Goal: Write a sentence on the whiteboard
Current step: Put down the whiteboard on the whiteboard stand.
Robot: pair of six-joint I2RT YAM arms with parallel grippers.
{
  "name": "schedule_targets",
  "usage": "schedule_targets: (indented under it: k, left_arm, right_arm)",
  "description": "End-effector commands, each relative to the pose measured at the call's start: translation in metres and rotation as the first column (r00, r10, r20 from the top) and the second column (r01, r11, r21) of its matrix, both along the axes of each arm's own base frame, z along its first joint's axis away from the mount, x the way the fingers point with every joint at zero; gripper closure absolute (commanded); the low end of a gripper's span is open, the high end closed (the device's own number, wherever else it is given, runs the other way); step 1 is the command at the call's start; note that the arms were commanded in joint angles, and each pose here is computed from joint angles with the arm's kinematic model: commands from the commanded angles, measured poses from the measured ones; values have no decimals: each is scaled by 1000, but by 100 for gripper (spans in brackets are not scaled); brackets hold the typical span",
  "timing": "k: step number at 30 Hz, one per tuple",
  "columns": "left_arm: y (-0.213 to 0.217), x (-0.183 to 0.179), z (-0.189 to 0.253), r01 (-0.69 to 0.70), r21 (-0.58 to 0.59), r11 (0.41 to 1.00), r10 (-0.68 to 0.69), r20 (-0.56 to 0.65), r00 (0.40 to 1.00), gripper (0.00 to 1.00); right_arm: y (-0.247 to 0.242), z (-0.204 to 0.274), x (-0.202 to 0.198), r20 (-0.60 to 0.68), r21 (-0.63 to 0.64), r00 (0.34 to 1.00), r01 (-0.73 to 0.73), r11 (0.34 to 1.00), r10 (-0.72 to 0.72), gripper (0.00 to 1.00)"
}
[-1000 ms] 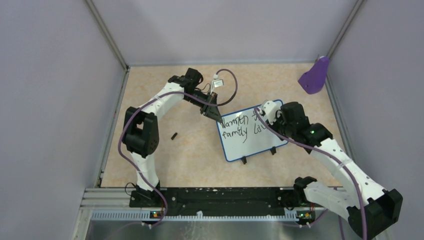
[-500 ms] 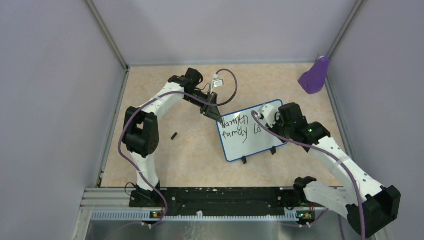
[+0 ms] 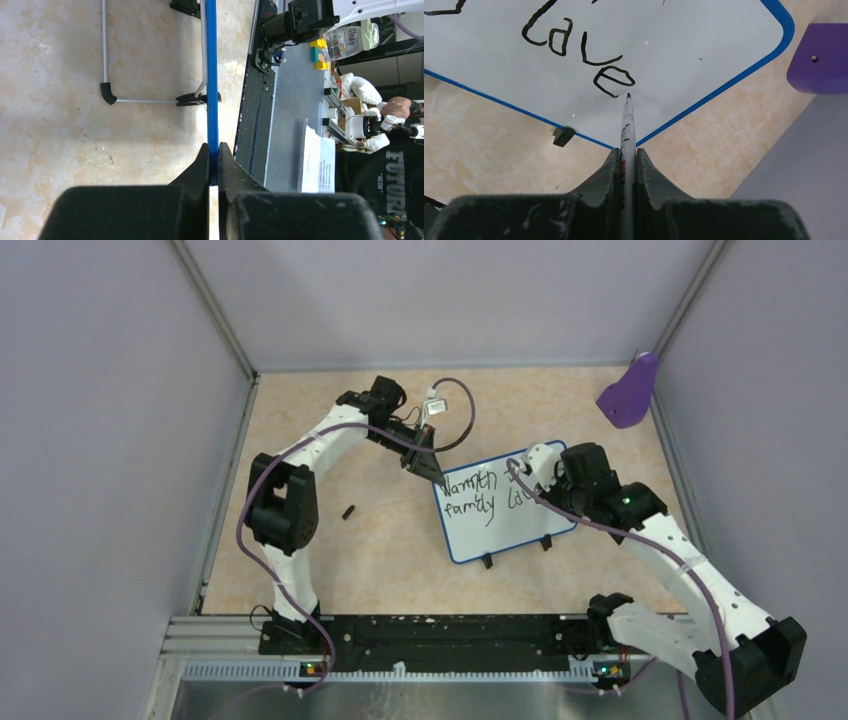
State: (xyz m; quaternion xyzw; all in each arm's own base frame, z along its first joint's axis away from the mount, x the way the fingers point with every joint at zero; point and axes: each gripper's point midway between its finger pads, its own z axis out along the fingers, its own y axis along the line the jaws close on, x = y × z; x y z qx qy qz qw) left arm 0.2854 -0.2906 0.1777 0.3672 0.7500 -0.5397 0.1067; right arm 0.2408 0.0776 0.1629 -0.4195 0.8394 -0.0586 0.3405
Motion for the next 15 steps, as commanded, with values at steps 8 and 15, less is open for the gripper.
schedule_targets:
  k: [8,15]
  left_arm:
    - [0,12,-11,5,23,1000,-7,71,997,100]
    - [1,12,-12,5,26,1000,-7,74,997,100]
  right_arm:
    - [-8,1,15,54,-45,998,37,998,-34,100]
    - [-10,-5,11,30,-61,999,32,998,-31,100]
